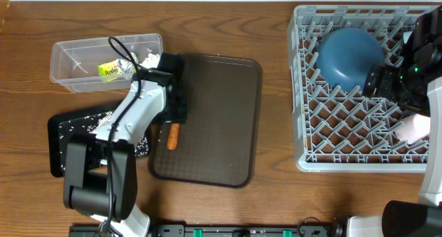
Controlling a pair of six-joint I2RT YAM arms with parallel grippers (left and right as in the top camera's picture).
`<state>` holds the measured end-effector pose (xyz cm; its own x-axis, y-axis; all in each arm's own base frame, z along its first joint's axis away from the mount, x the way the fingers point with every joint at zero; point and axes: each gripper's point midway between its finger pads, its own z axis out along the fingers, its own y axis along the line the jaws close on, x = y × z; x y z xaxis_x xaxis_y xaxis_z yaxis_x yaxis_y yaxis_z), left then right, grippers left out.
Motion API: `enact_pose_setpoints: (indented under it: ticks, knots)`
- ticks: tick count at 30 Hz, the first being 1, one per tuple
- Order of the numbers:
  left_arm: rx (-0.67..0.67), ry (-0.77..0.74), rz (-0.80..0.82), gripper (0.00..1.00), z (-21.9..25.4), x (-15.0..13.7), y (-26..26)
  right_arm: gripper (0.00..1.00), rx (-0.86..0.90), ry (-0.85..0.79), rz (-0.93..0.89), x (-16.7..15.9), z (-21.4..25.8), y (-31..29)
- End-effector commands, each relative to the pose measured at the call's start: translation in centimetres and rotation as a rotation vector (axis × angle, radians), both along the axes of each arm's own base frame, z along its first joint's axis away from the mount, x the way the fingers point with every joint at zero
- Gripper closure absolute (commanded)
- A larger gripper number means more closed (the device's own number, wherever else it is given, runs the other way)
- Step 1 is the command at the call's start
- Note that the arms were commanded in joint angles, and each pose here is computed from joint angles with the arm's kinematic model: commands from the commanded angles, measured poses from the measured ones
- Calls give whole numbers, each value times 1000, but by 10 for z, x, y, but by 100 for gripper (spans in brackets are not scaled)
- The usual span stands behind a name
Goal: Sort waste into correct bins and load items into the dishwasher rack
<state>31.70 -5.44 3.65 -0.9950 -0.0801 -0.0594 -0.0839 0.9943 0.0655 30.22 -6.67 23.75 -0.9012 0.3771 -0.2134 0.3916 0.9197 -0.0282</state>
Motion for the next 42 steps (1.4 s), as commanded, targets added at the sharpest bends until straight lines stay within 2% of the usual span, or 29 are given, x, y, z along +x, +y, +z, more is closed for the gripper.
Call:
enact_pose_setpoints:
  ticks: [1, 9, 12, 17, 22, 30, 33, 36, 42]
  knots:
    - [-15, 56, -18, 53, -16, -12, -1, 1, 1, -3, -1, -2, 1, -3]
    - [-94, 91, -17, 53, -44, -34, -11, 1, 1, -1, -1, -2, 1, -3]
    - [-84, 94, -17, 57, -50, -38, -9, 1, 1, -1, -1, -2, 1, -3]
    - [-34, 67, -14, 66, -41, -31, 0, 1, 2, 3, -1, -3, 1, -3]
    - [-37, -11, 9, 72, -6, -13, 6, 1, 2, 5, -1, -4, 1, -3]
    - [-53, -229, 189, 73, 60, 3, 63, 1, 2, 5, -1, -4, 1, -3]
    - [-44, -290, 286, 68, 77, 2, 95, 1, 2, 5, -1, -4, 1, -3]
    - [-32, -300, 373, 65, 78, -2, 122, 1, 3, 5, -1, -4, 1, -3]
    - [-33, -239, 543, 64, 58, -14, 161, 1, 2, 5, -1, -4, 1, -3]
